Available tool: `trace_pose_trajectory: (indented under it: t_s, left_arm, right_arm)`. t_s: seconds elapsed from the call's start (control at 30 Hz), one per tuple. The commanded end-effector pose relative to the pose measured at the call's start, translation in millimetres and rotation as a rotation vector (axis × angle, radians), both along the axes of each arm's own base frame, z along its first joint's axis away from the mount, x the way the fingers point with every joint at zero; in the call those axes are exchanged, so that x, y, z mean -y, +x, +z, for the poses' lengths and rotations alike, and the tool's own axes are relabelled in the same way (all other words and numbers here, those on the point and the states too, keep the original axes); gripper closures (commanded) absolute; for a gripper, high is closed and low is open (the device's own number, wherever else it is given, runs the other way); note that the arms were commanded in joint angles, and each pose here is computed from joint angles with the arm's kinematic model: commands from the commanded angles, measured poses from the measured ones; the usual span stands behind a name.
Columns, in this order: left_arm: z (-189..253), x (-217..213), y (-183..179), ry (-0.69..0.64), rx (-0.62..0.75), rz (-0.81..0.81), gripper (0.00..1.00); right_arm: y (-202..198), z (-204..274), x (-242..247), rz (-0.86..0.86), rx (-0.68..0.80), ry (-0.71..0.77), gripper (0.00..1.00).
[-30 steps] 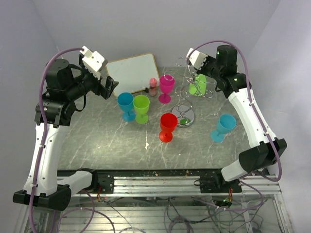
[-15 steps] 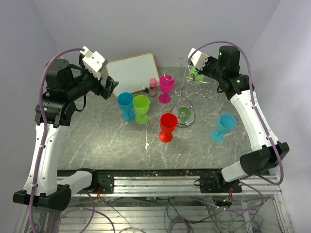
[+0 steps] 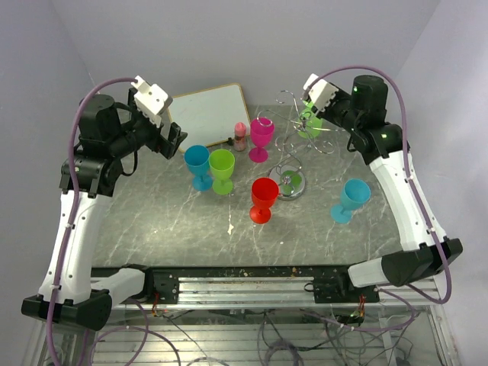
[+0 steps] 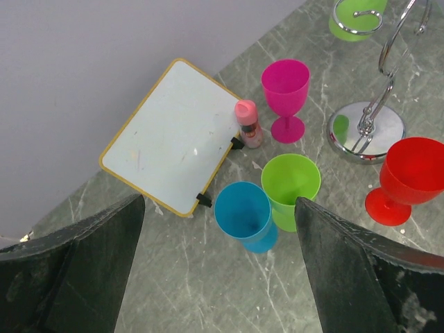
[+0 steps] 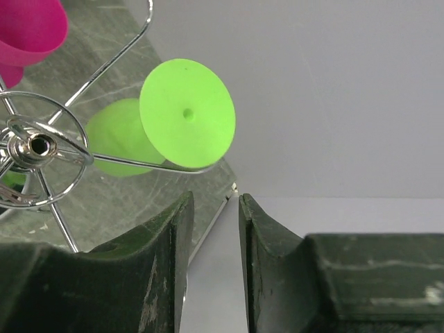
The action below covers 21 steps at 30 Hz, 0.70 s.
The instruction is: Place the wine glass upside down on the wine glass rack
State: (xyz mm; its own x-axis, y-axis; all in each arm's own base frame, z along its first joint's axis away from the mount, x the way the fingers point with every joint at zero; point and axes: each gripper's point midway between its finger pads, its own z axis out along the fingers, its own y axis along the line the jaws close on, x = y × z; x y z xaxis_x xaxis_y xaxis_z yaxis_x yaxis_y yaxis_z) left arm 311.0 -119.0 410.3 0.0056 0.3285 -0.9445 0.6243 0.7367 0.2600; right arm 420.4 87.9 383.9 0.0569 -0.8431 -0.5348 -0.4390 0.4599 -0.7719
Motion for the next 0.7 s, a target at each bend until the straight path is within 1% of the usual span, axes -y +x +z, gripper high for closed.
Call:
trace_pose_trajectory:
  t_s: [0.0,0.07,0.17,0.23,0.33,0.37,0.43,0.53,0.67]
  left_arm:
    - [-5,-7,10,-0.002,0.004,0.048,0.01]
    - [-11,-10,13,-0.001,-0.004,0.071,0.01]
    - [-21,-14,19,-0.004,-0.025,0.103,0.01]
    - [-29,-17,22,-0.007,-0.040,0.127,0.01]
    - [-45,-22,29,0.005,-0.071,0.168,0.01]
    - [-51,-24,31,0.008,-0.089,0.182,0.01]
    - [-61,-26,36,0.013,-0.118,0.203,0.01]
    - [-76,-29,46,0.005,-0.163,0.242,0.01]
    - [-95,-24,58,0.015,-0.221,0.228,0.01]
  right_arm:
    - [-17,23,6,-0.044,0.043,0.083,0.66]
    - [-22,27,9,-0.053,0.046,0.099,0.60]
    - [-28,32,18,-0.077,0.049,0.146,0.40]
    - [-32,39,25,-0.085,0.057,0.187,0.31]
    - [-40,51,35,-0.117,0.071,0.292,0.09]
    - [-43,56,40,-0.128,0.075,0.326,0.03]
    - [-50,61,48,-0.132,0.074,0.370,0.00]
    - [-65,62,51,-0.099,0.057,0.356,0.00]
    - [-77,53,50,-0.064,0.017,0.344,0.00]
